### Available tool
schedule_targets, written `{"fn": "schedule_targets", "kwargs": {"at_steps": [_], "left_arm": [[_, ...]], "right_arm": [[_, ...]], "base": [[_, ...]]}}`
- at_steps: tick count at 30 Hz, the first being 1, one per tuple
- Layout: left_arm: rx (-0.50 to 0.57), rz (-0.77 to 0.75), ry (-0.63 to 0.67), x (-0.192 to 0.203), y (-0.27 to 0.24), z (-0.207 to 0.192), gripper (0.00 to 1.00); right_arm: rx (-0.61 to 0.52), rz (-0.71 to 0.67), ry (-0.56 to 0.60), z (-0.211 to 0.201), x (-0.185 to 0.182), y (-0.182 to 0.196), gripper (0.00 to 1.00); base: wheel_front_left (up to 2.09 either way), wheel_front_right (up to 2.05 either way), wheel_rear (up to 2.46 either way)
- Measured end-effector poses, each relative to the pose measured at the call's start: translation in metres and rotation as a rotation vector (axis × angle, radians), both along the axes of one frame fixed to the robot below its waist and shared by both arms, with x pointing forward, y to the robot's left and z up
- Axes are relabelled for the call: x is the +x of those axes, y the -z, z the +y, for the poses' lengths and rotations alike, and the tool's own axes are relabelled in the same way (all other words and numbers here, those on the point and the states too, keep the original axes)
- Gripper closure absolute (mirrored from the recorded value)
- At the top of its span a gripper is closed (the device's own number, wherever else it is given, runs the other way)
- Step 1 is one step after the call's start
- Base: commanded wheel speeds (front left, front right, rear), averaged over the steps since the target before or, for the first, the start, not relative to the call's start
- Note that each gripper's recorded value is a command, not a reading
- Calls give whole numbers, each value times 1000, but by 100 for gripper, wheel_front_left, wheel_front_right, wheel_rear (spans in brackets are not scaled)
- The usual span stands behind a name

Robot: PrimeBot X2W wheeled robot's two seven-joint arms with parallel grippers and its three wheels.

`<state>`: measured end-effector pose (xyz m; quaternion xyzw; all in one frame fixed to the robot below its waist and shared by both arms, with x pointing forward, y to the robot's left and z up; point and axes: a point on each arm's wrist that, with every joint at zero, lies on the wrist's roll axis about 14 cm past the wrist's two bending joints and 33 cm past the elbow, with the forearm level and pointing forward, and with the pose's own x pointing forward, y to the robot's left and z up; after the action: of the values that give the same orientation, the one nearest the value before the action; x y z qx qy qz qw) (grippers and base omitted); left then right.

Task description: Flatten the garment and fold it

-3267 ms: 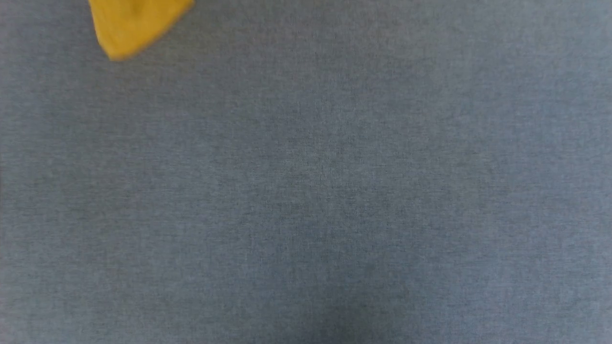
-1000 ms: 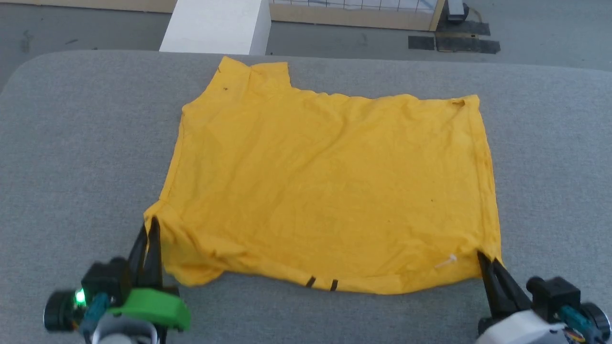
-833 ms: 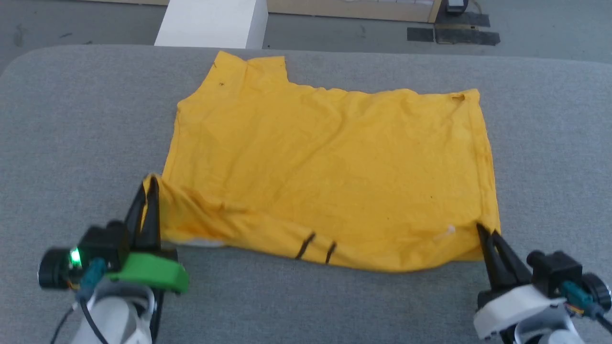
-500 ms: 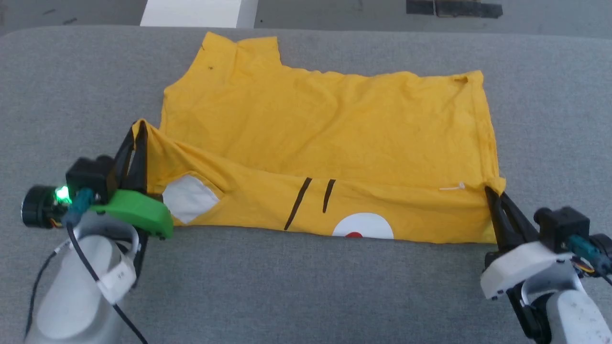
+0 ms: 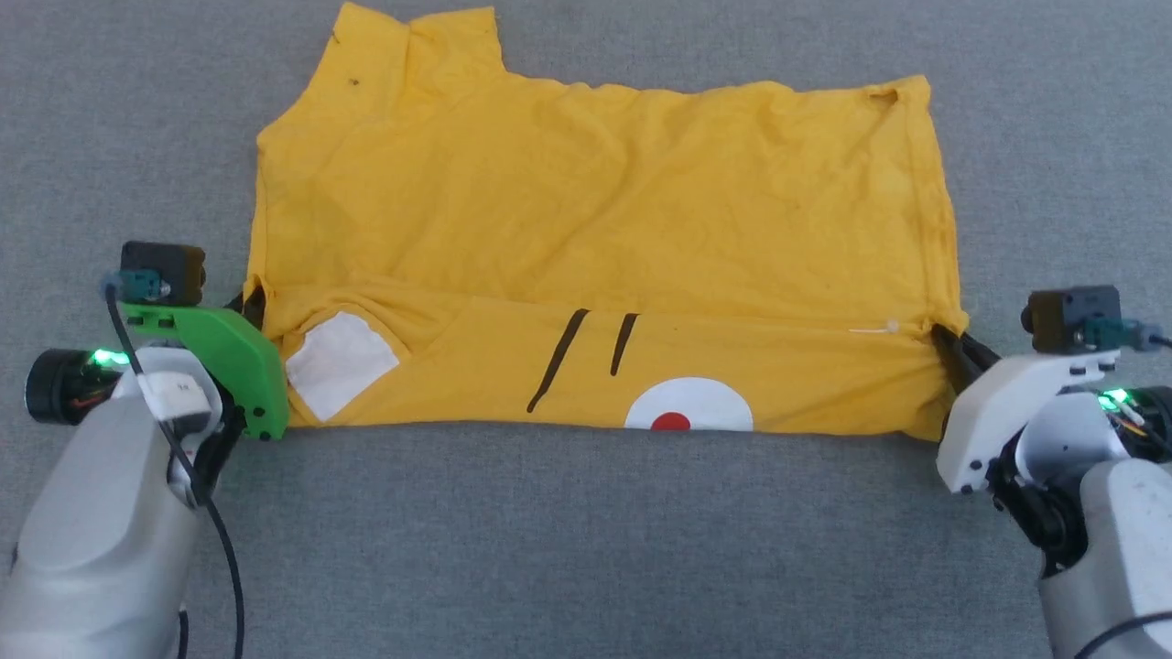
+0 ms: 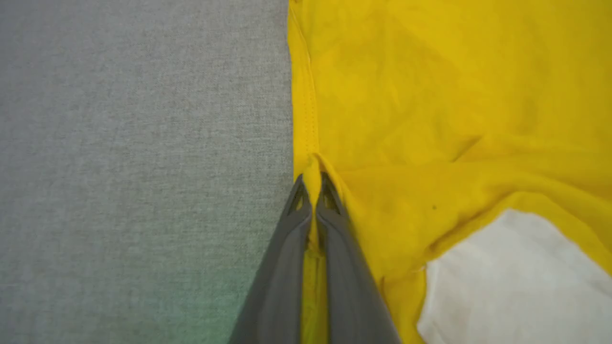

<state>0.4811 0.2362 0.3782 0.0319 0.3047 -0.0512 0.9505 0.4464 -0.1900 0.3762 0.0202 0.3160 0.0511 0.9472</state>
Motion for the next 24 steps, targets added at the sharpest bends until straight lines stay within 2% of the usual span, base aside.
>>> {"fn": "schedule_targets", "kwargs": {"at_steps": [5, 6, 7, 8, 9, 13, 16, 18, 20, 24], "left_arm": [[-50, 132, -25, 1, 10, 3, 100], [-68, 145, -36, 1, 10, 4, 60], [-76, 144, -42, 2, 8, 4, 0], [-83, 129, -49, 3, 4, 5, 0], [-87, 96, -54, 6, -2, 5, 0], [-62, -143, -115, 15, -36, 19, 0], [-68, -371, -191, 16, -73, 30, 0], [-60, -450, -216, 7, -83, 33, 0], [-50, -496, -241, -7, -86, 36, 0], [-60, -455, -265, -36, -70, 34, 0]], "right_arm": [[31, 127, -2, 3, 2, 5, 100], [33, 143, -5, 3, 1, 4, 86], [35, 154, -7, 4, 1, 3, 57], [45, 163, -8, 6, 0, 1, 19], [53, 164, -10, 8, -1, -1, 0], [98, 99, -4, 15, -1, -17, 0], [113, -73, -1, 18, 4, -46, 0], [117, -172, 8, 17, 5, -61, 0], [117, -264, 20, 17, 0, -71, 0], [122, -417, 41, 18, -11, -89, 0]], "base": [[0, 0, 0], [0, 0, 0], [0, 0, 0], [0, 0, 0], [0, 0, 0], [0, 0, 0], [0, 0, 0], [0, 0, 0], [0, 0, 0], [0, 0, 0]]}}
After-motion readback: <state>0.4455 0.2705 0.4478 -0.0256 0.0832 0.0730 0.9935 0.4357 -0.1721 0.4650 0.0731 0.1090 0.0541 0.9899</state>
